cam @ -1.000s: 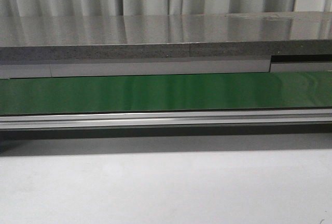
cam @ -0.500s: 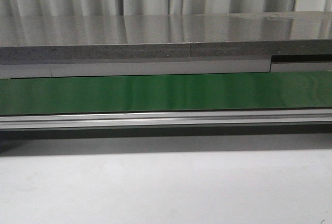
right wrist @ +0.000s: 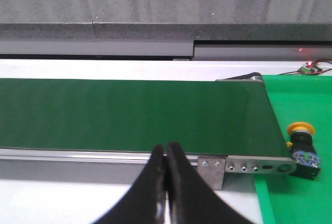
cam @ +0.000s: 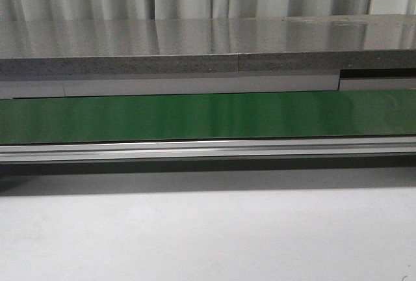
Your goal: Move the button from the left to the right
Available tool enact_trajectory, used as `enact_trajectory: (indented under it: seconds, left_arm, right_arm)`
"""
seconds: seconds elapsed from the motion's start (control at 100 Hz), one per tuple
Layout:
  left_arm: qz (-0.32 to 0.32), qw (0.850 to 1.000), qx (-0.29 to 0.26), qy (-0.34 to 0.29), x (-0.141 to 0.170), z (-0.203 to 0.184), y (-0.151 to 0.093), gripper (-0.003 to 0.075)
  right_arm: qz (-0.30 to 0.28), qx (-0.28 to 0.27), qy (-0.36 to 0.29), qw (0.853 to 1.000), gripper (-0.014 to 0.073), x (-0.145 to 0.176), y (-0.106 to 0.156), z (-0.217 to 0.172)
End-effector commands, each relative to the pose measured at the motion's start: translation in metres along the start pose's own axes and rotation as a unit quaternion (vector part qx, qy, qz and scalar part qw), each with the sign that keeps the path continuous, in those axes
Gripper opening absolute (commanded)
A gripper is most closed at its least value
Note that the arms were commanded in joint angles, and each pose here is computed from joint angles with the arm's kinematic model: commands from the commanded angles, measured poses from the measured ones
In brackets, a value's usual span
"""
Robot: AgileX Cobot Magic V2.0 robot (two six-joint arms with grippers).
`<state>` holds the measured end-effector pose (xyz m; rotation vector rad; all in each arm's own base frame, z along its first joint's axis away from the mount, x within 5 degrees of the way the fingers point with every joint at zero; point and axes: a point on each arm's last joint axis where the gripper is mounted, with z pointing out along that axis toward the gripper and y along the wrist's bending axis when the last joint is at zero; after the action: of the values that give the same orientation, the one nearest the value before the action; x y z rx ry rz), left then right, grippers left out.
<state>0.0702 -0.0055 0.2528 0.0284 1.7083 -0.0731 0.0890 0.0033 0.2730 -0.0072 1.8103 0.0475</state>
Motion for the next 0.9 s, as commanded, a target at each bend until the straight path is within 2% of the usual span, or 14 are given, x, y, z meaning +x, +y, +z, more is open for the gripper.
enact_trajectory:
  seconds: [0.0, 0.31, 0.45, 0.59, 0.89]
  left_arm:
    - [-0.004, 0.999, -0.002, -0.052, -0.017, -0.002, 0.0, -0.0021]
    - [-0.004, 0.999, -0.002, -0.052, -0.017, -0.002, 0.0, -0.002]
    - [-0.004, 0.999, -0.002, -0.052, -0.017, -0.002, 0.0, -0.0021]
    - [-0.004, 0.999, -0.002, -0.052, -0.017, -0.002, 0.0, -0.0021]
    - [-0.004, 0.999, -0.002, -0.052, -0.017, -0.002, 0.0, -0.002]
  right_arm:
    - [0.0, 0.003, -0.054, 0.999, -0.0068, -0.016, 0.0, -0.002]
    - [0.0, 0.004, -0.054, 0.999, -0.0068, -0.014, -0.001, -0.002]
    - [0.006, 0.005, -0.086, 0.996, -0.0068, -0.007, -0.001, -0.005]
    - [0.007, -0.007, -0.118, 0.993, -0.0068, 0.009, 0.0, -0.014]
    - [0.006, -0.029, -0.139, 0.99, -0.0068, 0.051, 0.001, -0.021]
